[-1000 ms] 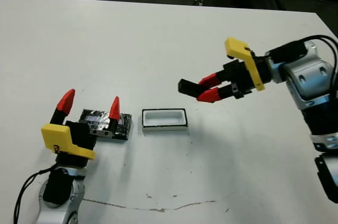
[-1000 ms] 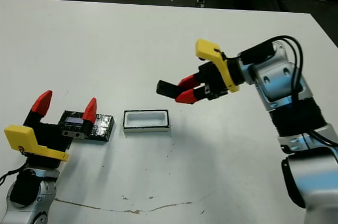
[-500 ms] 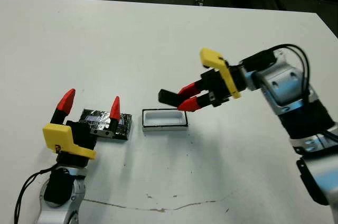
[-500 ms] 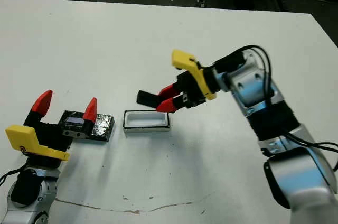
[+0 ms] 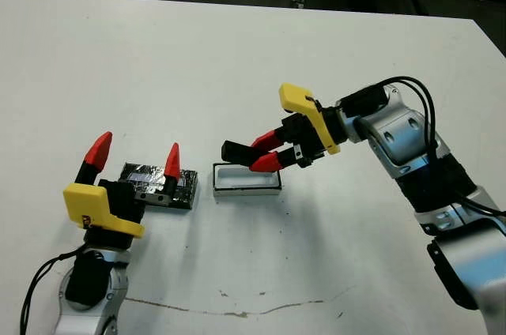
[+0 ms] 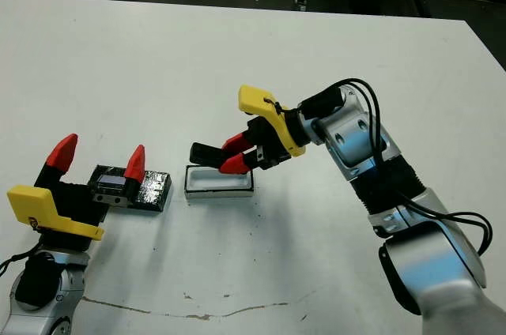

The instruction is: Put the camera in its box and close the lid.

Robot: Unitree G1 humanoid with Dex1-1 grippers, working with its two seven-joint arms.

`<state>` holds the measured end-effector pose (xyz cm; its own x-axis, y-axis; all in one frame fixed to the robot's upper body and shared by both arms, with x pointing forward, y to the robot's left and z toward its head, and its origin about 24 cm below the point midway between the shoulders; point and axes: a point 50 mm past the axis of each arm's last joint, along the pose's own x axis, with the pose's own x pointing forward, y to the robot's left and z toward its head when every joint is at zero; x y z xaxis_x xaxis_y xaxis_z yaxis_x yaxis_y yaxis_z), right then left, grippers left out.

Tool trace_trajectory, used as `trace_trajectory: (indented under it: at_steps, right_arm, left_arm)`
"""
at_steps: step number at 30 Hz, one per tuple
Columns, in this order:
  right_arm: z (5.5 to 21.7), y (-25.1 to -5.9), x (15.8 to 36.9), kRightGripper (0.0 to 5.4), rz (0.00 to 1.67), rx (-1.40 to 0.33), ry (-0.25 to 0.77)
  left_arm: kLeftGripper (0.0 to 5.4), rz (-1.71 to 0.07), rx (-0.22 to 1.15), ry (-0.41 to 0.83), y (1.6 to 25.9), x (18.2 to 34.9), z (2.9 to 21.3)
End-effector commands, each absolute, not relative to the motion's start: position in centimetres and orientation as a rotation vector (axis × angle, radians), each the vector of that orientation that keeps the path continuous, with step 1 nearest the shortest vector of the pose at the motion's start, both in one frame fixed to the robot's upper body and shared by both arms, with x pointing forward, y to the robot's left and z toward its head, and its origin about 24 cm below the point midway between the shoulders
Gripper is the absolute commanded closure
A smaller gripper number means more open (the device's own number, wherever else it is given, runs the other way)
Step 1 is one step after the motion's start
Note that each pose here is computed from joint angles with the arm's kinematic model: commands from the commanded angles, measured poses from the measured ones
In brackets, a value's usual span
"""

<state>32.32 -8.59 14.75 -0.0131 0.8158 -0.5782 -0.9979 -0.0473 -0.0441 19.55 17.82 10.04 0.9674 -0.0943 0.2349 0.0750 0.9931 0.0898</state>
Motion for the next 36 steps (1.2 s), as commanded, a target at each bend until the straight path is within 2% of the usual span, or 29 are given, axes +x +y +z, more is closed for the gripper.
trace_trajectory:
  at_steps: [1, 8, 19, 27, 36]
  right_arm:
    - [13.9, -8.8, 32.3, 3.74, 1.535, -0.541, 0.447]
    - [13.4, -8.4, 32.2, 3.74, 1.551, -0.547, 0.435]
    - [12.7, -8.1, 31.5, 3.74, 1.555, -0.526, 0.509]
    - [12.4, -8.2, 31.3, 3.74, 1.549, -0.564, 0.48]
    - [11.8, -8.4, 31.3, 3.74, 1.543, -0.573, 0.513]
  left_arm:
    - [0.0, -0.084, 0.088, -0.224, 18.0, 19.4, 9.6]
    - [0.0, -0.08, 0.089, -0.225, 18.1, 19.3, 9.5]
    - [0.0, -0.075, 0.08, -0.218, 18.2, 19.1, 9.5]
    - [0.0, -0.075, 0.086, -0.222, 18.2, 19.1, 9.4]
    - [0.0, -0.076, 0.083, -0.22, 18.2, 19.1, 9.4]
